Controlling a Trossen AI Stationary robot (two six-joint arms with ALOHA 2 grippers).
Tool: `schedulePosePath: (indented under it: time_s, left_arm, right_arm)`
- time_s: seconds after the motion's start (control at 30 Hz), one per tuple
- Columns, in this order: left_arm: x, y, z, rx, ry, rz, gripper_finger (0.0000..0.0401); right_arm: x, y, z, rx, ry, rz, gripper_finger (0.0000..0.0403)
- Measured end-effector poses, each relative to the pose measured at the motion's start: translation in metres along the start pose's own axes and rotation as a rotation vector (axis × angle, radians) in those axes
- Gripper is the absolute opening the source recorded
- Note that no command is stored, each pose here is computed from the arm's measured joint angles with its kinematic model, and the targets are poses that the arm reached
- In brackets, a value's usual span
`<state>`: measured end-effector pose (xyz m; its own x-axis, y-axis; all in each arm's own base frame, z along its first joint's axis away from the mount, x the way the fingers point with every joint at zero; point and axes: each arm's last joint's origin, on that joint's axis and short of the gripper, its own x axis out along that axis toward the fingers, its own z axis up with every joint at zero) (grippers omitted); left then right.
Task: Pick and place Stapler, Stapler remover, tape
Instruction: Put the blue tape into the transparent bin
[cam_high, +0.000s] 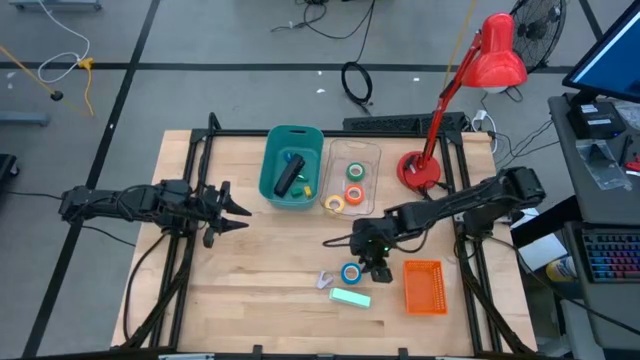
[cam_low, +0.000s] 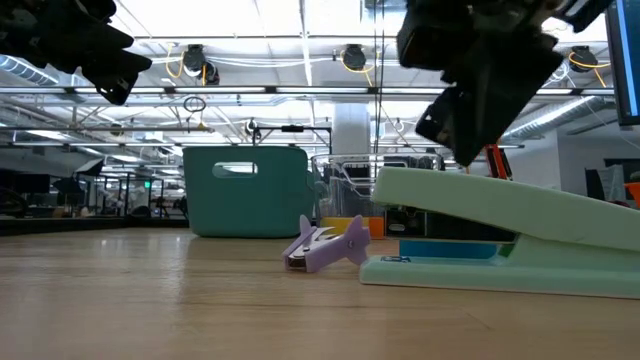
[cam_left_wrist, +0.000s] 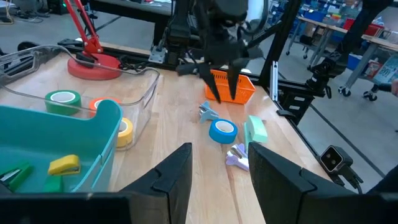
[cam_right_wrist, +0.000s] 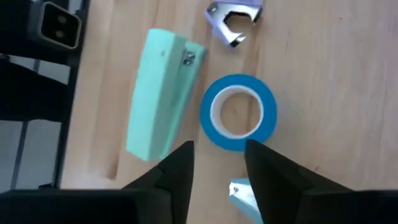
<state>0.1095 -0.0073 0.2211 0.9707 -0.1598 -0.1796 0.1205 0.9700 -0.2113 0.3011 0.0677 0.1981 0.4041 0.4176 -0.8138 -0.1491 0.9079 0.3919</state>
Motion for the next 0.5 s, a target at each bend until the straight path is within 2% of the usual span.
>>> schedulePosePath:
  time_s: [0.5]
  left_arm:
    - [0.0,0.0,0.0,0.006,0.003,0.0,0.0157]
  right_arm:
    - [0.034,-0.023,0.023,0.048,0.097,-0.062,0.0152]
